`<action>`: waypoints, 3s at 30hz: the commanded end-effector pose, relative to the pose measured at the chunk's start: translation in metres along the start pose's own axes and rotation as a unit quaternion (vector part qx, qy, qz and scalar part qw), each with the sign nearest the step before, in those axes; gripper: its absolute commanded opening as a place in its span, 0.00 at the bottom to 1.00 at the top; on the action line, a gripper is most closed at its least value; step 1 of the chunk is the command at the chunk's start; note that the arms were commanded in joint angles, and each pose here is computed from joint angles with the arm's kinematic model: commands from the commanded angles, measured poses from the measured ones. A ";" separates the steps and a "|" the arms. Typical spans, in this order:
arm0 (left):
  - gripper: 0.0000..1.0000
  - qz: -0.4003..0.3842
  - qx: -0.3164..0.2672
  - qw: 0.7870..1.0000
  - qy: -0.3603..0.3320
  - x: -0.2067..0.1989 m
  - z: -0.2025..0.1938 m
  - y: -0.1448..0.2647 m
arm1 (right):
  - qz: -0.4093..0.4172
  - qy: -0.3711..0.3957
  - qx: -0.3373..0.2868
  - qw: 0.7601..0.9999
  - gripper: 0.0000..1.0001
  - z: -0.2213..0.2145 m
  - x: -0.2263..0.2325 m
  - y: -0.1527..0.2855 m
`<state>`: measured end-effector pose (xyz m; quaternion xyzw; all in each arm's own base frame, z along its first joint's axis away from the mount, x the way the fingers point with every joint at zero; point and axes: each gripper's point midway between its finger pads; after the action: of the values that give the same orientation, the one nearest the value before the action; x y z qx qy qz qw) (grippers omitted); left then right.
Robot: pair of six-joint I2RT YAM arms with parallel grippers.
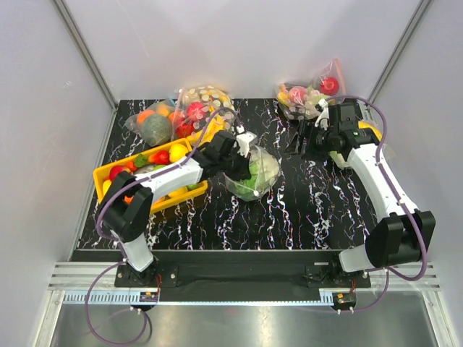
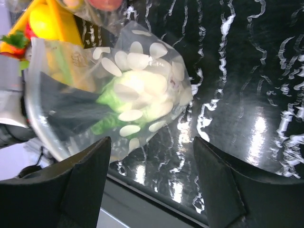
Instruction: Open the zip-top bag and remove the fake food
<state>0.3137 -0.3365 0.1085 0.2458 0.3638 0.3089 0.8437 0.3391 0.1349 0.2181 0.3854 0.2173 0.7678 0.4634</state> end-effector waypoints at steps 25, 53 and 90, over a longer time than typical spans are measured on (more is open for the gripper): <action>0.00 -0.258 -0.112 0.947 0.157 -0.094 0.085 0.089 | 0.251 -0.033 -0.076 0.965 0.76 -0.016 0.029 -0.003; 0.00 -0.221 -0.126 0.954 0.158 -0.066 0.076 0.124 | 0.168 -0.035 -0.075 0.982 0.00 -0.007 -0.004 -0.024; 0.00 -0.152 0.007 0.979 0.136 -0.048 -0.028 0.159 | 0.041 -0.085 -0.072 0.993 0.00 0.027 -0.094 -0.054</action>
<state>0.2364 -0.2661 0.2140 0.1304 0.5026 0.2306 0.8229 0.3847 0.1097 0.1501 0.4732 0.1075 0.7712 0.4120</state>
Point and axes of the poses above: each gripper's point midway between its finger pads, its own y axis back along the fingers, its own x axis along the line the jaws close on, z = x × y, and after that the axes turned 13 degrees about y, right-handed
